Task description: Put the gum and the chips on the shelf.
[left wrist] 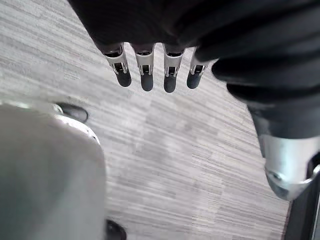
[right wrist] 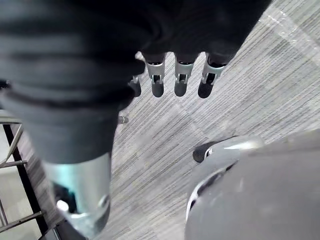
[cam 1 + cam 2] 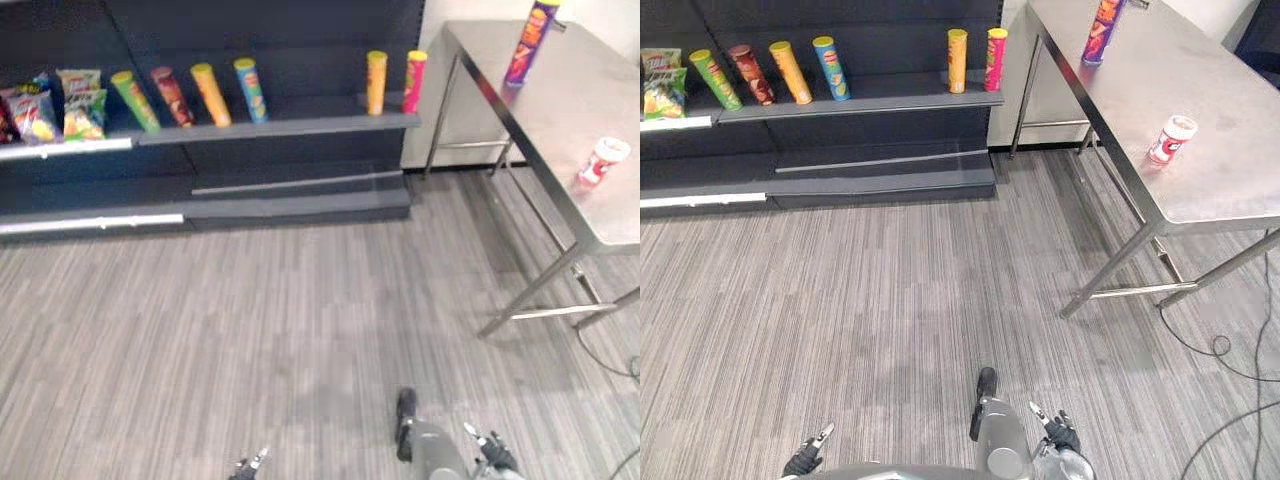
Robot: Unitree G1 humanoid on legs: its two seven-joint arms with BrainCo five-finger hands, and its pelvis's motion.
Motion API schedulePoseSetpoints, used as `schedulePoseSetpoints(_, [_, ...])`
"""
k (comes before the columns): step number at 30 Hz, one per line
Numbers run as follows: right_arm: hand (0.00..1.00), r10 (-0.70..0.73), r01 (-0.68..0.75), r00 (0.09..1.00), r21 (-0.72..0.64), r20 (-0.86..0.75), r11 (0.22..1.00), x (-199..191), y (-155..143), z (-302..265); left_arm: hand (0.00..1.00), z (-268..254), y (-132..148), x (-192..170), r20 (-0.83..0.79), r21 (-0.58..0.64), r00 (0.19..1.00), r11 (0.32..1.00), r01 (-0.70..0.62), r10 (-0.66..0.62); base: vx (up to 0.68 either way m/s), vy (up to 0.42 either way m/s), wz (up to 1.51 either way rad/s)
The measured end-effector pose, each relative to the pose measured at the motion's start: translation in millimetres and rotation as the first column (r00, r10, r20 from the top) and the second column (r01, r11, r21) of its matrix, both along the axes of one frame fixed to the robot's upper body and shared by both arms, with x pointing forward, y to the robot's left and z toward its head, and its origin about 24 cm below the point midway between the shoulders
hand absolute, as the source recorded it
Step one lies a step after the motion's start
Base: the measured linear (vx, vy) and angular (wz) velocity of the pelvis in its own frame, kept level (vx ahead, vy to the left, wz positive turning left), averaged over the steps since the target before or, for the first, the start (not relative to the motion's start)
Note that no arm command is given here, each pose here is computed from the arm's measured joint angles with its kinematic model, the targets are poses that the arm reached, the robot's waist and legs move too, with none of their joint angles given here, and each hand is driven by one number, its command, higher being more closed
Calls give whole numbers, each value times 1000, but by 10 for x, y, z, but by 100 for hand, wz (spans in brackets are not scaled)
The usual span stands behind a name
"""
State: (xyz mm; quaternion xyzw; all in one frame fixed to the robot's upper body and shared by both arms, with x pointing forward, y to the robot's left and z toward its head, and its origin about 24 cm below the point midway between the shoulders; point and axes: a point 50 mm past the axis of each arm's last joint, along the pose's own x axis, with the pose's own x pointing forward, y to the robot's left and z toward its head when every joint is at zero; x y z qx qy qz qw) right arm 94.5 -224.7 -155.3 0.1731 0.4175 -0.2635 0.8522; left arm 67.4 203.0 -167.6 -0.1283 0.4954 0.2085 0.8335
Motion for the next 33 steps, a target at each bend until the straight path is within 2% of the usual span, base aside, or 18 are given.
schedulePoseSetpoints(6, [0, -6, 6, 999, 2, -37, 1000, -137, -21, -27, 0, 19, -170, 170, 69, -54, 998, 998, -7, 11, 339, -237, 14])
schedulePoseSetpoints(11, [0, -4, 4, 999, 6, -41, 1000, -151, -13, -32, 0, 44, -144, 232, 112, -80, 991, 994, -69, 77, 303, -72, 4])
schedulePoseSetpoints(16, [0, -21, 21, 999, 16, -32, 1000, -130, 16, -34, 0, 81, -67, 280, 154, -69, 982, 993, -95, 105, 237, 117, -12])
schedulePoseSetpoints(21, [0, -26, 26, 999, 7, -43, 1000, -176, 8, -37, 0, 68, -59, 230, 141, -70, 983, 992, -109, 118, 340, 357, -45])
schedulePoseSetpoints(25, [0, -17, 22, 996, 62, -88, 998, -261, 196, -106, 0, 78, 79, 205, 127, -31, 989, 997, -75, 78, 409, 266, -22])
schedulePoseSetpoints(29, [0, 9, -3, 996, 69, -86, 998, -233, 222, -110, 0, 49, 84, 142, 86, -30, 994, 997, -65, 67, 384, 236, -39])
schedulePoseSetpoints(33, [0, 12, -8, 999, 59, -51, 998, -134, 196, -82, 0, 42, 82, 125, 41, 15, 993, 994, 110, -111, 303, 146, -43])
